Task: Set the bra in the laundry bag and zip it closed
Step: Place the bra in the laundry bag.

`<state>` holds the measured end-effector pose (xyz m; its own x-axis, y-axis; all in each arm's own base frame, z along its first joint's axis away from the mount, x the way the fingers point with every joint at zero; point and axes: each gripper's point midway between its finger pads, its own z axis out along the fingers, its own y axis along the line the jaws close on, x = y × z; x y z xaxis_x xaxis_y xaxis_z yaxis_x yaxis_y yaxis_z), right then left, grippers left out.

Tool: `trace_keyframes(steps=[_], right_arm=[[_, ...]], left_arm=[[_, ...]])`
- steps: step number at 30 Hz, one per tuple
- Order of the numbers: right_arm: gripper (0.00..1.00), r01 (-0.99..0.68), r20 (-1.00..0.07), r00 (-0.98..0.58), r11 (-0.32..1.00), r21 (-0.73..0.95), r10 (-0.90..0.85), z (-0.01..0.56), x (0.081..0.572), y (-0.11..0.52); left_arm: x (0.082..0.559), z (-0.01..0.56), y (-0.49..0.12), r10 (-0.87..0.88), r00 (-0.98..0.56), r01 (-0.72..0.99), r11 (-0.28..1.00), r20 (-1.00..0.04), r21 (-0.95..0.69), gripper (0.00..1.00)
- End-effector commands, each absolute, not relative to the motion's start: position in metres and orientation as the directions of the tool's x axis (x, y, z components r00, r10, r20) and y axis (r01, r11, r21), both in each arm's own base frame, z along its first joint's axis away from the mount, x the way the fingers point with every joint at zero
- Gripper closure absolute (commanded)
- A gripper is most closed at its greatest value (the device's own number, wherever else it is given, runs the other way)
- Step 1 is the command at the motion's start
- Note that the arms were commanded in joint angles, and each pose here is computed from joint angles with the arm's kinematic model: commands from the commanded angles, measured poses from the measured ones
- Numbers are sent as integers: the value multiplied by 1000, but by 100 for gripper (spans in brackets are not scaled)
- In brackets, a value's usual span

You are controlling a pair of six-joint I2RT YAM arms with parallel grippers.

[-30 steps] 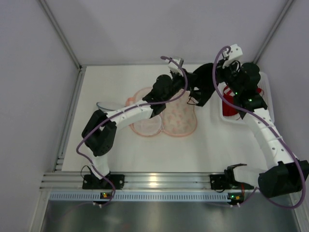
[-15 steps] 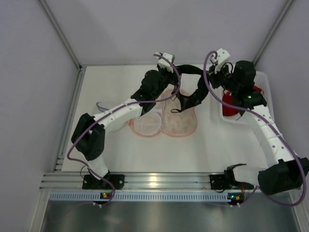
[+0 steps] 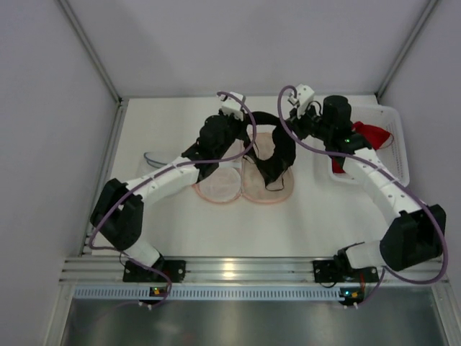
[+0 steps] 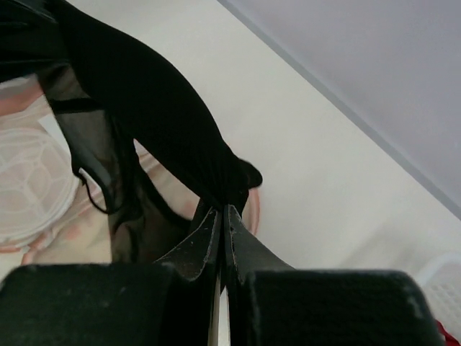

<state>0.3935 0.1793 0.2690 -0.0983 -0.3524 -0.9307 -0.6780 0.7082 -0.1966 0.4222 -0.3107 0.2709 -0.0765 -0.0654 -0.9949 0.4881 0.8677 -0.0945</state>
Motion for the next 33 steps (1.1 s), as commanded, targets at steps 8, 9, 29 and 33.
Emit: trace_keyframes(steps=[8,9,29,33], right_arm=[[100,-583,-909,177,704,-407,-378,340,481,199],[100,-588,-906,182,696,-412,-382,337,488,202],[100,-618,-953,247,729,-295,-176,321,535,236],[100,-629,-959,219,726,-279,-179,309,539,238]], left_arm=[[409,313,-252,-247,-53,281,926,-968,-252,100],[405,312,-252,-258,-57,275,925,-964,-264,100],[332,285,-304,-18,-30,258,966,-999,-25,100],[326,270,-312,13,-50,274,962,-999,-1,100]])
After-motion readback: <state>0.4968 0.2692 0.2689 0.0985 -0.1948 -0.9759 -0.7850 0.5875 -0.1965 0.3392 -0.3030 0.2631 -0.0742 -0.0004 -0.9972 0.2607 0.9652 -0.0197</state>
